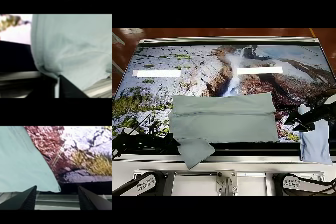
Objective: Fold the shirts.
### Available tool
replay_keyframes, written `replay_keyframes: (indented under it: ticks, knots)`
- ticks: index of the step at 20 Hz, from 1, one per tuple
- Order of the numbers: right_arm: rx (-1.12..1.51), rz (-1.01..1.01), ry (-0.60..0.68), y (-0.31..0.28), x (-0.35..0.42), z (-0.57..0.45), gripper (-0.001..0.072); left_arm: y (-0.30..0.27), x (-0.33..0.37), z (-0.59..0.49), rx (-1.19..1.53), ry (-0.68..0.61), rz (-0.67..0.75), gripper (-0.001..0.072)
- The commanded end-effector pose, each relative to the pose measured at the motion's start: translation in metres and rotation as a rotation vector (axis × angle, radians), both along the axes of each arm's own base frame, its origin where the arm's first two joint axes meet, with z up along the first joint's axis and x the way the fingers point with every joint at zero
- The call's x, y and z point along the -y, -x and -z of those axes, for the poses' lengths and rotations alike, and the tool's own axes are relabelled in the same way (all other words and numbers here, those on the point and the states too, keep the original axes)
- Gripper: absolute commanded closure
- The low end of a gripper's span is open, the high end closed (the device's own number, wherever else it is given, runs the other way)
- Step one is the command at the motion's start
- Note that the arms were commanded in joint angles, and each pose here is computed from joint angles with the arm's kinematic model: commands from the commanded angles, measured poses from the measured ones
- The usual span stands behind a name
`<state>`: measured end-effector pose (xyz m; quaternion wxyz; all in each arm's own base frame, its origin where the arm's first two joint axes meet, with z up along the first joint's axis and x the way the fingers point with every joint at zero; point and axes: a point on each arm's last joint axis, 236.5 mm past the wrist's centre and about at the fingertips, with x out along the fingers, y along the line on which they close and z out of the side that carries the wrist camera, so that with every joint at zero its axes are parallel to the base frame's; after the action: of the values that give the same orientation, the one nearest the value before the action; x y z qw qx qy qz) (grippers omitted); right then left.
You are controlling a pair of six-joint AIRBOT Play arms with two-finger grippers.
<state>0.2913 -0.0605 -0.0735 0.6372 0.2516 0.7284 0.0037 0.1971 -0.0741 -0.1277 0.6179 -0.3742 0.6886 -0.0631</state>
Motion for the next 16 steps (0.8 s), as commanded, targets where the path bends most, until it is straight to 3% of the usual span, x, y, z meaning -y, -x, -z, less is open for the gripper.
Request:
replay_keyframes:
  ticks: [1,16]
  knots:
    - [-0.010,-0.039,-0.023,0.006,-0.004,-0.002,0.0033,0.005,0.011,-0.002,-0.001,0.034,0.043,0.0657]
    - [-0.157,0.013,-0.233,0.050,-0.049,0.042,0.0034,0.000,0.004,-0.008,0.008,0.046,0.022,0.0675]
